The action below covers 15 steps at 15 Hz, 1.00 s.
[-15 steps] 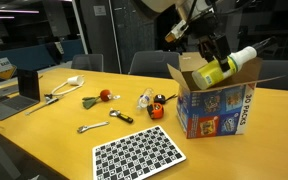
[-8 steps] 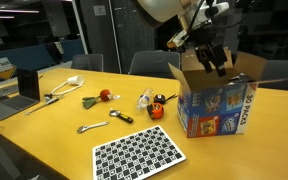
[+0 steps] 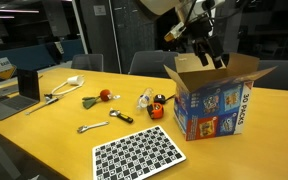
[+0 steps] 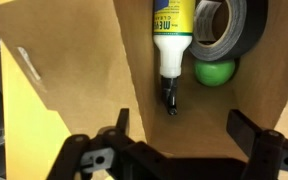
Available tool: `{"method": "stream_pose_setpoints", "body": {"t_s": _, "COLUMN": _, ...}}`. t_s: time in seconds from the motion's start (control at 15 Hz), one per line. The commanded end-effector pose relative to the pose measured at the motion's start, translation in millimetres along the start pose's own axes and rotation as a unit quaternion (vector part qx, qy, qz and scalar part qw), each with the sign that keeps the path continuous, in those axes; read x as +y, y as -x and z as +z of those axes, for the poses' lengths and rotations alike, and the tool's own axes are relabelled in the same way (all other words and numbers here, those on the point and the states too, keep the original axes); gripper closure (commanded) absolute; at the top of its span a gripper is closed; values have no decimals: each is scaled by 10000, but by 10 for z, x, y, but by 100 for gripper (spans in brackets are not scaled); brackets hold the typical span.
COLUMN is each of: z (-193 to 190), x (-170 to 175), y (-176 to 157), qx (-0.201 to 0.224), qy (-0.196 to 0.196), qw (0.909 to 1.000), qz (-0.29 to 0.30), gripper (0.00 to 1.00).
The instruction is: Put the white and yellow bottle on the table into the box
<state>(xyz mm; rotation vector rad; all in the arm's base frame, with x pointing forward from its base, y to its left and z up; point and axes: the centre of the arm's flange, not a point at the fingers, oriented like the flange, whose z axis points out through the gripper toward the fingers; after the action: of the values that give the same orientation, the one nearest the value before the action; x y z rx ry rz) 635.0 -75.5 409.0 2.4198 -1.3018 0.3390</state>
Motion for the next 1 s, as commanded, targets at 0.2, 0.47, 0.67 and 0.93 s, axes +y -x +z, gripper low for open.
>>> {"method": "stream_pose_setpoints", "body": {"t_s": 0.2, "z": -1179, "x": 328, "y": 158, "qx": -84, "qy": -95, "qw": 9948, "qz": -1007, "gripper": 0}}
{"method": "stream_pose_setpoints", "body": {"t_s": 0.47, "z": -1847, "x": 809, "y": 532, "qx": -85, "qy": -551, "qw": 9777, "qz": -2026, "gripper": 0}}
{"method": "stream_pose_setpoints", "body": {"t_s": 0.67, "z": -2106, "x": 1269, "y": 904, "qx": -159, "qy": -946, "qw": 9578, "qz": -2710, "gripper": 0}}
{"method": "stream_pose_setpoints", "body": {"t_s": 0.93, "z": -2117, "x": 1750, "y": 1416, "qx": -153, "qy": -1360, "qw": 9215, "qz": -3634, "gripper": 0}}
